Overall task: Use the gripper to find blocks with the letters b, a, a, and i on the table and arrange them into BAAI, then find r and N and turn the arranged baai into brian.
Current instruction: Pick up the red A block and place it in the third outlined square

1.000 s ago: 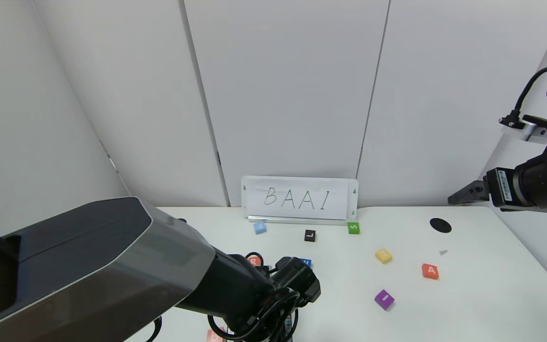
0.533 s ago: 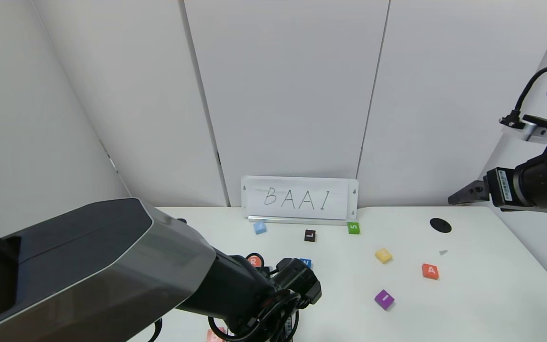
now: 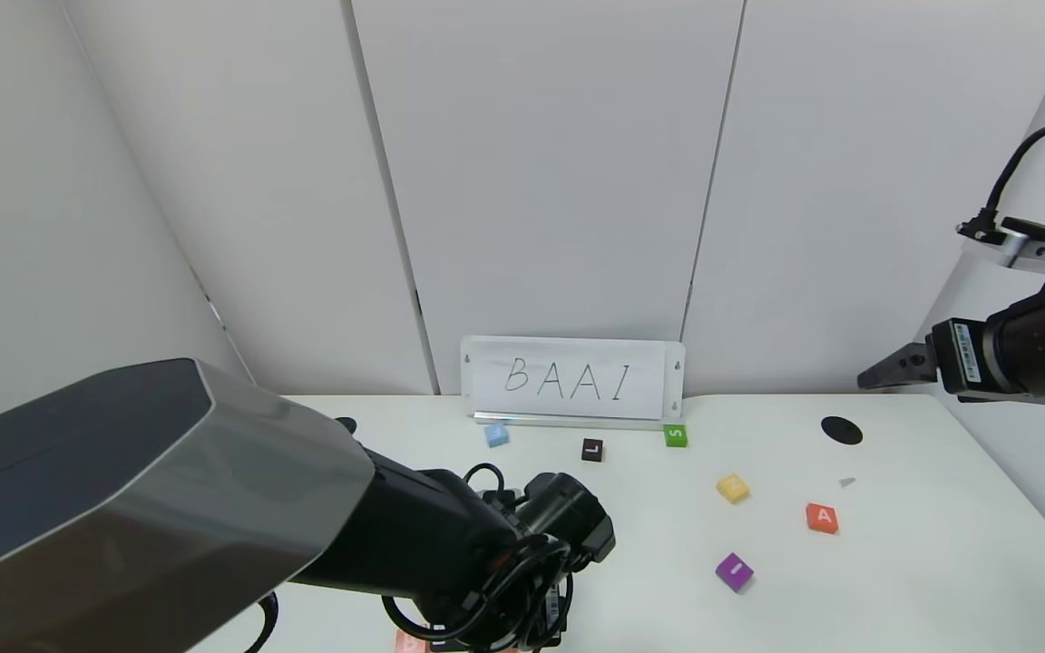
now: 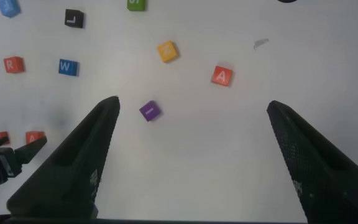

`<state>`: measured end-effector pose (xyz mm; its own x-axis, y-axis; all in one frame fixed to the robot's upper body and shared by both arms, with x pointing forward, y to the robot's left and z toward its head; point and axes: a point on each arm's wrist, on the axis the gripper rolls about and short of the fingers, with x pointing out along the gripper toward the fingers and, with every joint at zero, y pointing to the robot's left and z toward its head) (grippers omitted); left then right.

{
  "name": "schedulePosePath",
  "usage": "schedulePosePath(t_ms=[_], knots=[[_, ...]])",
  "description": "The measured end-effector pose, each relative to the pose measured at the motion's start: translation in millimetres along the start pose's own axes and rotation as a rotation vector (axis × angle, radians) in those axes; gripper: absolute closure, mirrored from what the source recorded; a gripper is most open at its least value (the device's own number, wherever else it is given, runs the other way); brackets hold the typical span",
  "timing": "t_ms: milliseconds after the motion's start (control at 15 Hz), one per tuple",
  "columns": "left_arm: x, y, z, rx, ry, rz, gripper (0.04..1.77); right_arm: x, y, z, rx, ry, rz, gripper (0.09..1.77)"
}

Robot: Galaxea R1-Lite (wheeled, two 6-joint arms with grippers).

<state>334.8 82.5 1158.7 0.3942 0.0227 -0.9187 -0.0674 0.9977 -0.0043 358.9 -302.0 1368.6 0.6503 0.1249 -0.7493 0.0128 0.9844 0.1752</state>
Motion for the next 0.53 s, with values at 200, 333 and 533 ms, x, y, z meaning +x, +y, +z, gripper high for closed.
schedulePosePath(t_ms=[200, 333, 533], knots=[[-13, 0.2, 9, -0.008, -0.012, -0.010, 0.21, -2, -1, 0, 0.002, -0.005, -0.001, 0.15], [-23, 0.0, 16, -0.014, -0.017, -0.013, 0.18, -3, -1, 0, 0.002, -0.008, 0.000, 0.15], [-35, -1.5, 25, -0.016, -0.036, -0.033, 0.15, -3, -1, 0, 0.002, -0.009, -0.001, 0.15]])
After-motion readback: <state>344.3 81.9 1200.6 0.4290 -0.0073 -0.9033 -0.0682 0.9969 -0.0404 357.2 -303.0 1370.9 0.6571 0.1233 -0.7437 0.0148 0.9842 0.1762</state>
